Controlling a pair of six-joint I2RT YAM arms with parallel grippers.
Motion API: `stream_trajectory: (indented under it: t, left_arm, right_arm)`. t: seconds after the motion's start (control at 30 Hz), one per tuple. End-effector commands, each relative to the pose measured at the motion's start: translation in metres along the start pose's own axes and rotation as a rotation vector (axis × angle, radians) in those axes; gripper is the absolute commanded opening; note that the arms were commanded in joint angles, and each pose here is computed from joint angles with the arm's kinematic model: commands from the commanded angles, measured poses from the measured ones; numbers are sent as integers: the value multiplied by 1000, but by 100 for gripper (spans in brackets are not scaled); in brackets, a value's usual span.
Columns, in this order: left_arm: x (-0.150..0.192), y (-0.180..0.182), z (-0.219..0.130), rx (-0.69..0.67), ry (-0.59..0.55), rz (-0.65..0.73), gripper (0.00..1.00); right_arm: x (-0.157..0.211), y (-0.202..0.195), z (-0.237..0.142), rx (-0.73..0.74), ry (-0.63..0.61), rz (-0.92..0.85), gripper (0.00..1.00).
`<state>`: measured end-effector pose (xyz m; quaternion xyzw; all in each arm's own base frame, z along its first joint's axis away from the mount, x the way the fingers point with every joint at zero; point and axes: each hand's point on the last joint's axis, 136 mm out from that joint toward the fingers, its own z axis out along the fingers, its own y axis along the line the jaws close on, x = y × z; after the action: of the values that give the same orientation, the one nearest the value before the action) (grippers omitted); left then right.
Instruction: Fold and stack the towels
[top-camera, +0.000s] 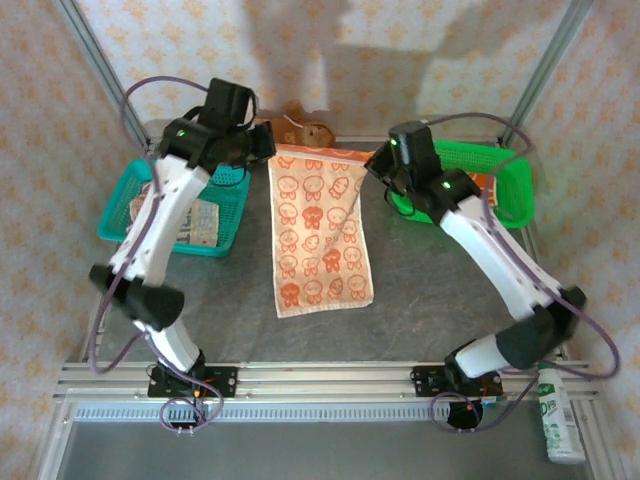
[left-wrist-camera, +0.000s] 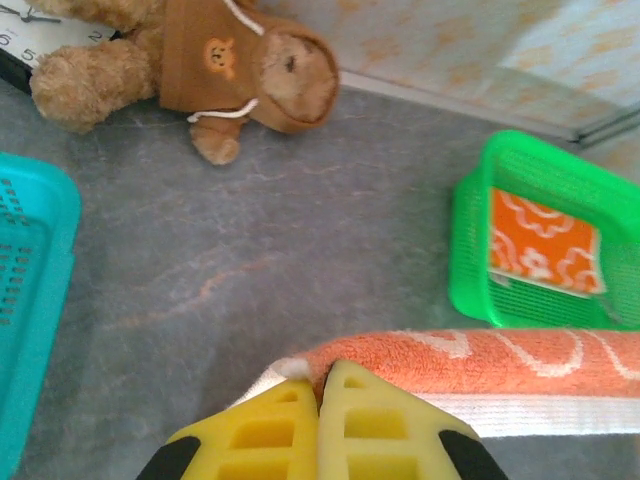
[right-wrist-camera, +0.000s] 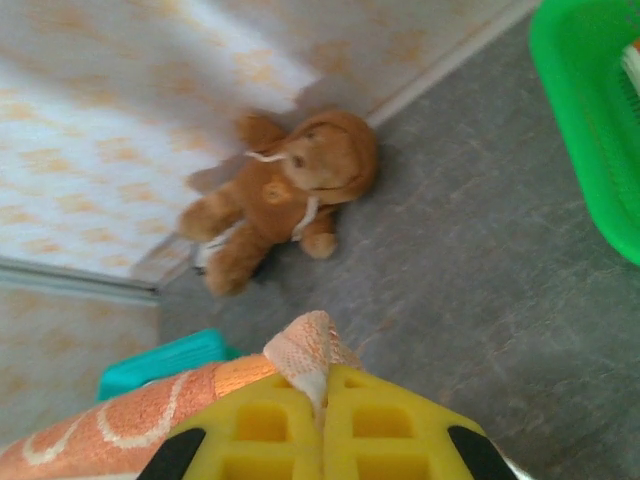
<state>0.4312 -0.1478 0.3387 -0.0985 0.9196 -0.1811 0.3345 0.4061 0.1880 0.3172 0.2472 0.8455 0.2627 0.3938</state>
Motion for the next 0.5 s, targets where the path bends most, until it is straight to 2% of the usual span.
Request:
stream_trajectory:
  t: [0.0, 0.1, 0.23, 0.33, 0.47]
  left_arm:
    - [-28, 18, 37, -72, -33, 40, 0]
    - [-25, 25, 79, -95, 19, 35, 0]
    - [-10, 38, 114, -130, 69, 22, 0]
    - [8, 51, 130, -162, 108, 8, 0]
    - [39, 57, 139, -131, 155, -50, 0]
  right_arm:
    - [-20, 2, 41, 18, 1, -11, 0]
    - [-18, -5, 85, 59, 62, -50, 0]
    - [-6, -27, 132, 94, 154, -48, 0]
    - [9, -40, 149, 111, 205, -62, 0]
    - [30, -60, 150, 129, 246, -58, 0]
